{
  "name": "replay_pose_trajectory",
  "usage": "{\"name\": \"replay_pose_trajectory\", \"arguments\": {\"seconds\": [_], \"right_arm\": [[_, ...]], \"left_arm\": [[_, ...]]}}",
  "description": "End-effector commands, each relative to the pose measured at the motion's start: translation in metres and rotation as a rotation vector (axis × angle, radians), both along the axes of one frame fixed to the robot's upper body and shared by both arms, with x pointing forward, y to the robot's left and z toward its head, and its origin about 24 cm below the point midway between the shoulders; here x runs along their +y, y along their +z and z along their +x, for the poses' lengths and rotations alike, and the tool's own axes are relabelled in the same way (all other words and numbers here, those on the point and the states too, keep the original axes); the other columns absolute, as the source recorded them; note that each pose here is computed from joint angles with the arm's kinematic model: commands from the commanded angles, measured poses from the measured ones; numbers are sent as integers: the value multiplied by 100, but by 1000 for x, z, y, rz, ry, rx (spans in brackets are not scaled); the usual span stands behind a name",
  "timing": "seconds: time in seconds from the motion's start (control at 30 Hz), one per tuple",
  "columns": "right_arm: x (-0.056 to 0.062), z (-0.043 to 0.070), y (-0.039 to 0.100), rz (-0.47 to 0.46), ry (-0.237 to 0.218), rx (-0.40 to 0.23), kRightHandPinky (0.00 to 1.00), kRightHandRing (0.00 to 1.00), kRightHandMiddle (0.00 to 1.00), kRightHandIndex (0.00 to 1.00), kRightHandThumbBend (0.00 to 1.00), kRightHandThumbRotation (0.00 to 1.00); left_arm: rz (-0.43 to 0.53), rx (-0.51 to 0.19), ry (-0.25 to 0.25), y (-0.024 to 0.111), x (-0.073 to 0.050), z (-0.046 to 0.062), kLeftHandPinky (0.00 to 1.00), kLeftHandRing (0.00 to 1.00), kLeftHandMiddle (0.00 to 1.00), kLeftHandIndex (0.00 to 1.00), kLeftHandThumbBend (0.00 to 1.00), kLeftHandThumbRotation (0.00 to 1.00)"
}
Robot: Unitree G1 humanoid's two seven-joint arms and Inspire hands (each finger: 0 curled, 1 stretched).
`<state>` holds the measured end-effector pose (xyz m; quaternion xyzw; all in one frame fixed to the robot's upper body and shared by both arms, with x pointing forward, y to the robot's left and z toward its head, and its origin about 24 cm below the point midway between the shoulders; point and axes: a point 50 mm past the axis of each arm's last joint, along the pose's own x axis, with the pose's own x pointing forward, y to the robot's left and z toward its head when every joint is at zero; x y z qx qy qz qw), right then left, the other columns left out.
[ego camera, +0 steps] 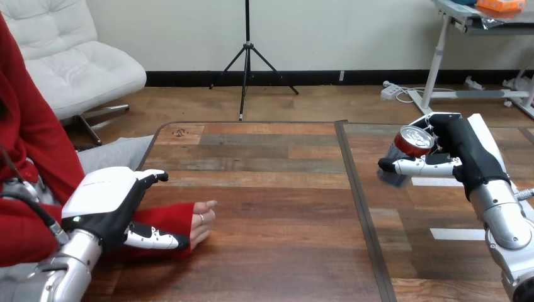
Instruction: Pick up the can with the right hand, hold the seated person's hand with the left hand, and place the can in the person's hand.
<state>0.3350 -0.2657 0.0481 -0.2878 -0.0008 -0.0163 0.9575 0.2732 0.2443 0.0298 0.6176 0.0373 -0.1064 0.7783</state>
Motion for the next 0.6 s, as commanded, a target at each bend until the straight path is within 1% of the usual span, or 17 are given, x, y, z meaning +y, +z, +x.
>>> {"name": "replay_pose_trajectory", "arguments": {"seconds": [0.0,0.2,0.4,0.57], "right_arm": [[4,14,33,32,12,-139,27,31,39,44,87,0],[4,14,33,32,12,-142,24,28,37,44,88,0],[4,15,34,25,13,-142,26,31,39,44,87,0],[4,15,34,23,12,-140,26,31,38,44,87,0]], "left_arm": [[24,-31,-3,20,5,15,79,83,84,83,100,41],[16,-11,-15,21,5,15,79,82,83,83,100,40],[10,11,-23,24,4,14,79,82,83,82,100,38],[18,32,-25,26,4,14,79,82,83,82,100,37]]}}
